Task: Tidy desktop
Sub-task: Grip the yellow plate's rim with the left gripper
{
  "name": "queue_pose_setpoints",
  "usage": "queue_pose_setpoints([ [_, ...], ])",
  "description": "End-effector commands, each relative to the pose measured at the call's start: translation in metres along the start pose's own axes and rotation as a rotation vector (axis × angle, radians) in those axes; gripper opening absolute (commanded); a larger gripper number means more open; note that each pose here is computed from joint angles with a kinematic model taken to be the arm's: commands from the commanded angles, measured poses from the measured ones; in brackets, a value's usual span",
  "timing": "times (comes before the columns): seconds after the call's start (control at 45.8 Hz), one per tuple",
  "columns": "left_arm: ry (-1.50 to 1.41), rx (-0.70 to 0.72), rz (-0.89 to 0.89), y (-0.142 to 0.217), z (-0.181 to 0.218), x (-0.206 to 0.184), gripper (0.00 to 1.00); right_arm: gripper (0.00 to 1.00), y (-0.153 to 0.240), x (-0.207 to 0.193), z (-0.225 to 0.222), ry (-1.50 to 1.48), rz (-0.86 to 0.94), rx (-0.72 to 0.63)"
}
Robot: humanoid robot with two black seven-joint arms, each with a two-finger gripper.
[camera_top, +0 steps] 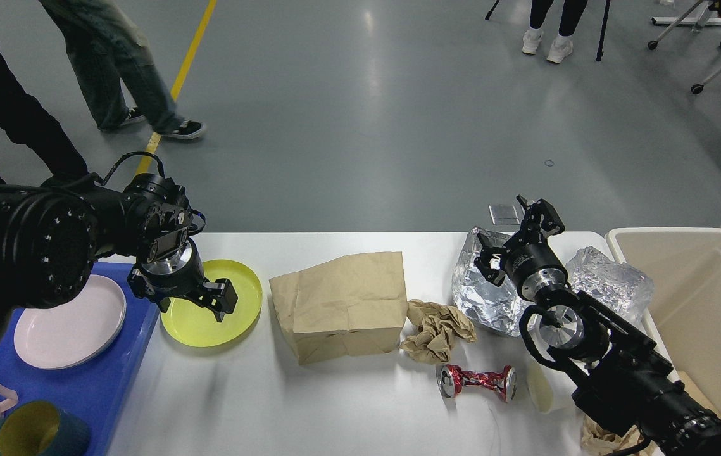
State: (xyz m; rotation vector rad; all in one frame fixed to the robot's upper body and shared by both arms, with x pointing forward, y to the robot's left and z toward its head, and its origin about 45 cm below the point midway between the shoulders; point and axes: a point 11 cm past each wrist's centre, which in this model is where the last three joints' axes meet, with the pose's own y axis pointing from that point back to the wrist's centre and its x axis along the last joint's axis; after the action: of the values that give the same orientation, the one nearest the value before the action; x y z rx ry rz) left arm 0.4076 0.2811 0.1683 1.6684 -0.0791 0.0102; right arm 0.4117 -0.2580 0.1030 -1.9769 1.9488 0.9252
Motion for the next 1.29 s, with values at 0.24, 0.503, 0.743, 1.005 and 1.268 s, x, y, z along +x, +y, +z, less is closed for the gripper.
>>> queue_pose_setpoints([
  [0.24,-0.013,0.013,0.116,-0.030,-0.003,0.001,0.96,1.00,0.000,0.000,0.000,0.000,-0.001,0.000],
  [0.503,-0.019,-0.013,0.140,-0.049,0.008,-0.004,0.96,1.00,0.000,0.000,0.000,0.000,0.001,0.000],
  [0.743,-0.017,-0.029,0.176,-0.052,0.010,0.000,0.96,1.00,0.000,0.000,0.000,0.000,-0.001,0.000],
  [1.005,0.000,-0.094,0.139,-0.066,0.033,-0.012,0.96,1.00,0.000,0.000,0.000,0.000,0.001,0.000],
  [1.268,-0.037,-0.056,0.165,-0.070,0.039,-0.011,0.96,1.00,0.000,0.000,0.000,0.000,0.001,0.000],
])
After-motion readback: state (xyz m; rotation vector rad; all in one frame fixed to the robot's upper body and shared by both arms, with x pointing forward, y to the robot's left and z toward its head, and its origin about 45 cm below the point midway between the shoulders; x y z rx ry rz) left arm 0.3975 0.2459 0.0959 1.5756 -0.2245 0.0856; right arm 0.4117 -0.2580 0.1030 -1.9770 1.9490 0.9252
